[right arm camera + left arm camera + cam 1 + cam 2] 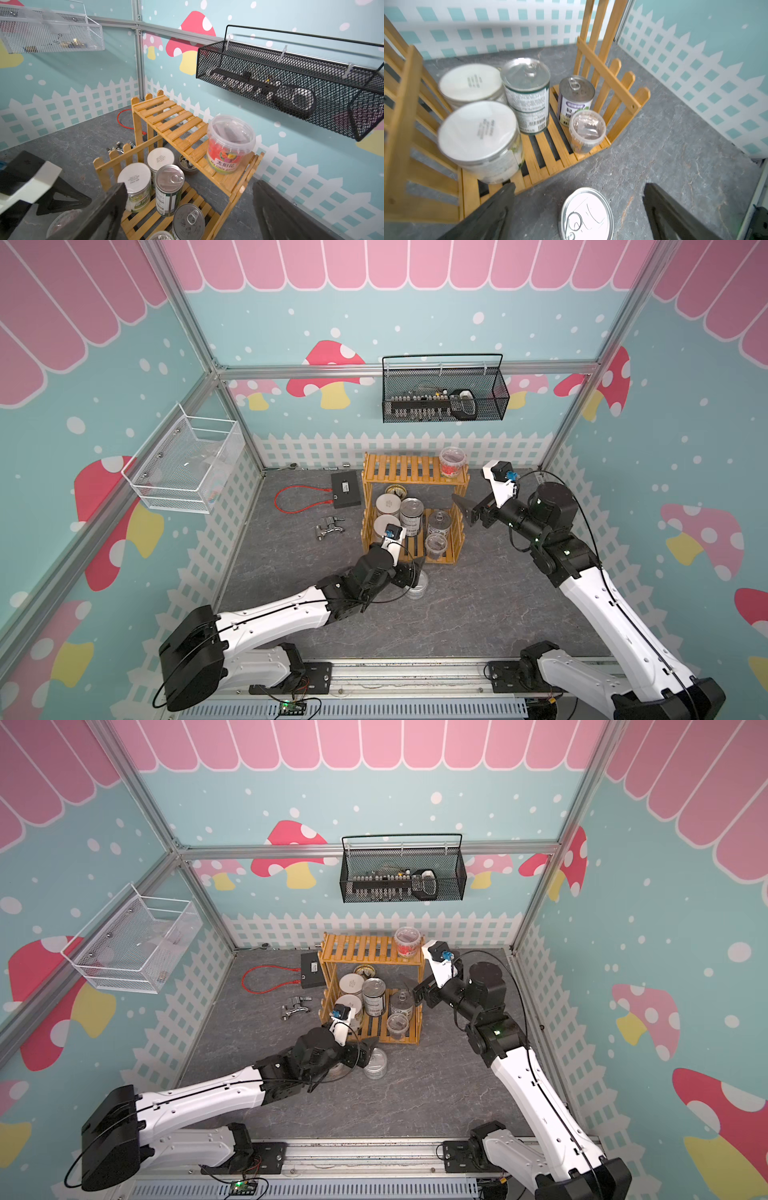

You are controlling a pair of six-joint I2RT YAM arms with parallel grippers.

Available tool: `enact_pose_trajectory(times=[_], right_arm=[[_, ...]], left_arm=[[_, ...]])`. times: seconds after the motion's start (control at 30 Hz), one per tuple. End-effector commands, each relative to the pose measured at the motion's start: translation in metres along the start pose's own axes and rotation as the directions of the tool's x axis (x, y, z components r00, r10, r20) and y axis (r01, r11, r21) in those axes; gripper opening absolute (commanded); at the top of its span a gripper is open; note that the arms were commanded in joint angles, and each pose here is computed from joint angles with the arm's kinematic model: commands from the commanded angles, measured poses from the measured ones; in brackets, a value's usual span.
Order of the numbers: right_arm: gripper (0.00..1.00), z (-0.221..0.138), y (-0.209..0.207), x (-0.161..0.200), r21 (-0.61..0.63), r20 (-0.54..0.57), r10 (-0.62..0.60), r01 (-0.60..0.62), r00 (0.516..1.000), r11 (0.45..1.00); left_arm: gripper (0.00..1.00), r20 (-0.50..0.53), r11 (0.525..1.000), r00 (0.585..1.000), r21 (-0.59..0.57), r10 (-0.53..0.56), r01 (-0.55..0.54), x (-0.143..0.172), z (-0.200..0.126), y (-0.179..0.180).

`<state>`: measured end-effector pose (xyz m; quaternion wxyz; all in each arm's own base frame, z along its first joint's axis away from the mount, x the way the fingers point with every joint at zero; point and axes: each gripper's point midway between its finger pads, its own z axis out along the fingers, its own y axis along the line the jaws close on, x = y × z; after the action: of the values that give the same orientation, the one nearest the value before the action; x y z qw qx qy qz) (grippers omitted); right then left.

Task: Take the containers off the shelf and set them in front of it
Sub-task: 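Place the container at the center of the board, then pick up a container from the shelf.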

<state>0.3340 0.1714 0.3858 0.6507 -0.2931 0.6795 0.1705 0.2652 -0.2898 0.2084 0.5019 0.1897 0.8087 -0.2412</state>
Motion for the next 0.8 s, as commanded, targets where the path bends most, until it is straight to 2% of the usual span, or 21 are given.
enact_pose_trajectory(times=[0.0,0.2,0.3,0.77], right_arm=[[0.99,0.013,-0.017,-0.013,0.056,0.016,0.008,-0.009,1.0,0.998],[0.99,0.049,-0.04,-0.016,0.1,-0.012,-0.002,0.003,1.0,0.995],[0.99,0.066,-0.05,-0.011,0.091,-0.022,0.027,-0.025,0.999,0.996],[0.98,0.096,-0.064,0.009,0.063,-0.061,0.085,-0.081,0.995,0.995]], left_arm=[[0.99,0.041,0.991,0.998,0.131,0.036,-0.041,-0.028,-0.015,-0.009],[0.99,0.121,0.981,0.993,0.192,0.005,-0.029,-0.062,-0.033,0.007],[0.99,0.137,0.977,0.99,0.212,-0.013,-0.017,-0.069,-0.037,0.013],[0.99,0.147,0.975,0.989,0.221,-0.033,0.0,-0.071,-0.039,0.021]])
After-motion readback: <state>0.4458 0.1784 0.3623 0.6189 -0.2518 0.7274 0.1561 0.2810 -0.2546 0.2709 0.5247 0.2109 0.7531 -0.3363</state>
